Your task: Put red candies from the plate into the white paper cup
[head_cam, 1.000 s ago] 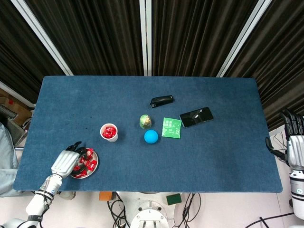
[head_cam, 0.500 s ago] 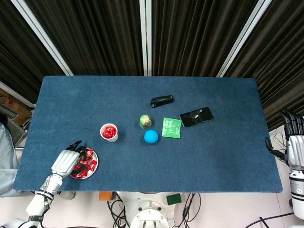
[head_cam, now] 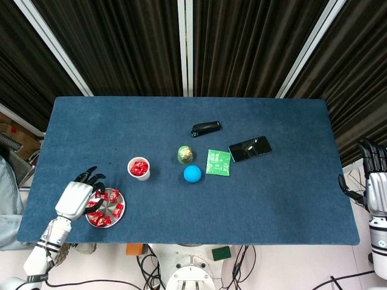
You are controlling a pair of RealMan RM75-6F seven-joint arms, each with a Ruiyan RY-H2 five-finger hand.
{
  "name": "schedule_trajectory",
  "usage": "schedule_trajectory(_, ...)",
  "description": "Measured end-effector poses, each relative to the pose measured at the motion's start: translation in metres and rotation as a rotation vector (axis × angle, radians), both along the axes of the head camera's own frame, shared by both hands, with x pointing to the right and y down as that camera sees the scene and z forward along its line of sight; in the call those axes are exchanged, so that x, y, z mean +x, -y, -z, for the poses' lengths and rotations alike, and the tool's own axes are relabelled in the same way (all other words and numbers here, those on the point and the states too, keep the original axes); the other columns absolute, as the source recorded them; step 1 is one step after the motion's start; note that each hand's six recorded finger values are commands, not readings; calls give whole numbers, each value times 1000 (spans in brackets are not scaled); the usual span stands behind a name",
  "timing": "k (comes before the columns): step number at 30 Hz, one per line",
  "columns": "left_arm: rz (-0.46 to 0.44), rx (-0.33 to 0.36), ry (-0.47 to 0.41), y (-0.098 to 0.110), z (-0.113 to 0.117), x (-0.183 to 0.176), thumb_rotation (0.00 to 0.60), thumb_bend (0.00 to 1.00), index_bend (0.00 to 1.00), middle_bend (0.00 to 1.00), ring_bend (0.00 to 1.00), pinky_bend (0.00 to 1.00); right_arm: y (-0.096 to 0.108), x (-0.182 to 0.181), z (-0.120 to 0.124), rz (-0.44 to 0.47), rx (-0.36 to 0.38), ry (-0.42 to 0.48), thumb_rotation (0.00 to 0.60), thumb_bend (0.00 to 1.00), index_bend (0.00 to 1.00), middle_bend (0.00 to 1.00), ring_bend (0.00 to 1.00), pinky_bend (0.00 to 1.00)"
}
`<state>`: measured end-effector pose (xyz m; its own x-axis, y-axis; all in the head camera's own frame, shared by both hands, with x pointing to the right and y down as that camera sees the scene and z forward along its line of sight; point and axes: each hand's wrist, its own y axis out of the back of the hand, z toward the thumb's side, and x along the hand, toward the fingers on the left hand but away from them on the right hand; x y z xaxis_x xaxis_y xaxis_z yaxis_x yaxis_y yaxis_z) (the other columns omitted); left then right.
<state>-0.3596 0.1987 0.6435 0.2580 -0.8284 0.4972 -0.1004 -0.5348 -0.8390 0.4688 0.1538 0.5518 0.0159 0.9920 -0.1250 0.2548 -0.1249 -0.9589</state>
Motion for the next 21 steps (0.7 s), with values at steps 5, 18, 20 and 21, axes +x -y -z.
schedule_trajectory(5,11,74,-31,33,23,3,600,342,553,261,68,228,-1,1,1,-1,-1,0,600,352,0,0,0,0)
schedule_trajectory(18,-47,26,-122,88,4,57,600,345,553,262,68,222,1,-1,-3,8,-13,3,600,352,0,0,0,0)
schedule_trajectory(20,-61,10,-128,94,-6,69,600,346,553,261,68,222,1,0,-2,5,-12,2,600,352,0,0,0,0)
schedule_trajectory(21,-67,4,-129,96,-10,73,600,347,553,262,68,223,1,0,-2,3,-12,2,600,352,0,0,0,0)
